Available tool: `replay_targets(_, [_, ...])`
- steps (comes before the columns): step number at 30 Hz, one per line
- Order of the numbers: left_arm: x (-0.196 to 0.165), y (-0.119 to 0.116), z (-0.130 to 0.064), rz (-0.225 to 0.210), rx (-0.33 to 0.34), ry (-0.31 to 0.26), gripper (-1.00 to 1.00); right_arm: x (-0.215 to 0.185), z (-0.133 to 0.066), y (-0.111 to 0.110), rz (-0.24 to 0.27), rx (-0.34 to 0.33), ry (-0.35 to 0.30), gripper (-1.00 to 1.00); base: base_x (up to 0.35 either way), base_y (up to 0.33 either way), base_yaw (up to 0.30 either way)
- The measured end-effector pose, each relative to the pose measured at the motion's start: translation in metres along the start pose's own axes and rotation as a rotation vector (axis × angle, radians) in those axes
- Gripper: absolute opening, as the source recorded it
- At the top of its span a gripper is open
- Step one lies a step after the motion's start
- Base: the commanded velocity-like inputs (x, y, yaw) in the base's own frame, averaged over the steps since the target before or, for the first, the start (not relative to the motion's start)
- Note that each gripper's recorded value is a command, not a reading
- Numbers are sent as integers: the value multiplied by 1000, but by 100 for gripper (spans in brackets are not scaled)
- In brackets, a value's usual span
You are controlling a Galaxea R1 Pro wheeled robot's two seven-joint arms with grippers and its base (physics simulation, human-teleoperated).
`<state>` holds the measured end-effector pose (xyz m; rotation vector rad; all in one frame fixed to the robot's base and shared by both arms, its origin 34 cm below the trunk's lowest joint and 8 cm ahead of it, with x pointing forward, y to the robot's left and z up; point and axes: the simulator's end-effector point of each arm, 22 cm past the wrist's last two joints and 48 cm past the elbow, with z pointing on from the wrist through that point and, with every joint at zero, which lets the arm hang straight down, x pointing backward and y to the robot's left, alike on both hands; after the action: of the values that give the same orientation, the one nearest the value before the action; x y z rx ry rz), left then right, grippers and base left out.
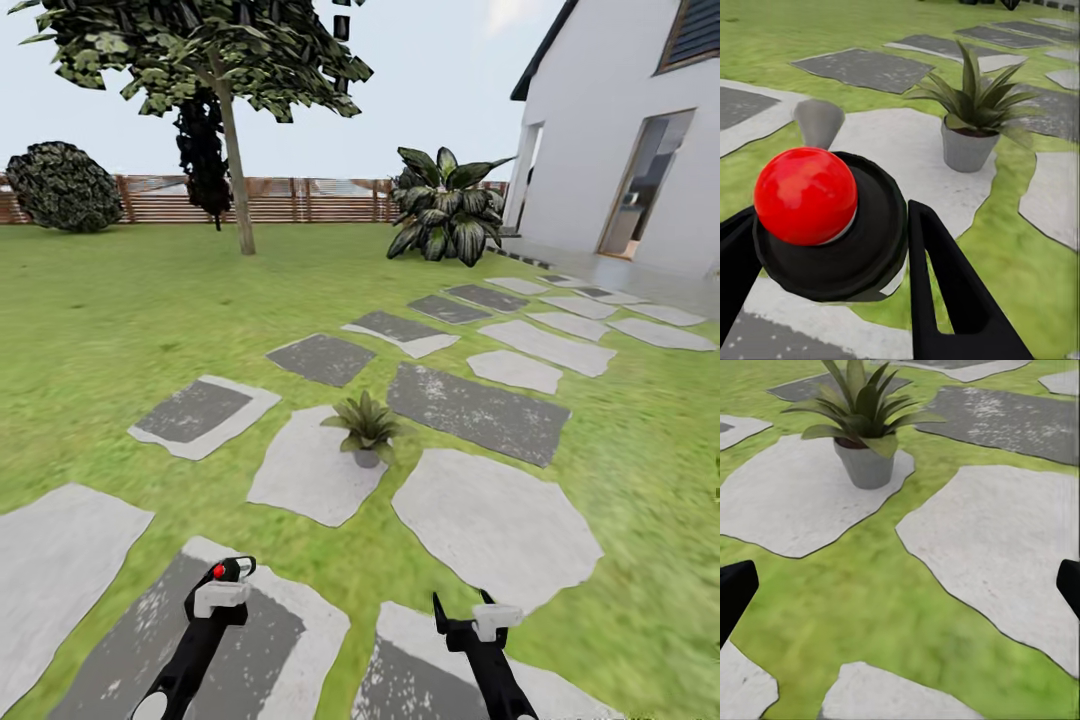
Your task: Pick up the pesticide atomizer in the garden and spray insectifuge to fully cover both potted plants in the garden.
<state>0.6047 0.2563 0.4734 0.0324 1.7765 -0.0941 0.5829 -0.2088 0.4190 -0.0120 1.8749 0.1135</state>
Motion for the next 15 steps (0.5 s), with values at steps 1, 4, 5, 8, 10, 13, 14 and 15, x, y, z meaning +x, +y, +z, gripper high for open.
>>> replay_targets(1, [0,0,0,0,1,1,-100,0,0,0,0,0,-1,100,267,0,-247])
replay_targets(4, [0,-1,0,-1,2,2,-100,-1,0,0,0,0,-2,100,307,0,-217])
replay_targets(5, [0,-1,0,-1,2,2,-100,-1,0,0,0,0,-2,100,324,0,-111])
replay_targets(8, [-1,-1,0,-1,2,0,-100,-1,0,0,0,0,-2,100,330,0,-37])
replay_targets(10, [-1,-1,0,0,2,0,-100,-1,0,0,0,0,-3,100,332,0,-9])
replay_targets(13, [-1,0,0,1,1,1,-100,-1,0,0,0,1,-3,100,333,0,-1])
replay_targets(14, [0,0,0,0,1,2,-100,-1,0,0,0,1,-3,100,333,0,0])
replay_targets(15, [0,0,0,1,1,3,-100,-1,0,0,0,1,-2,100,330,0,0])
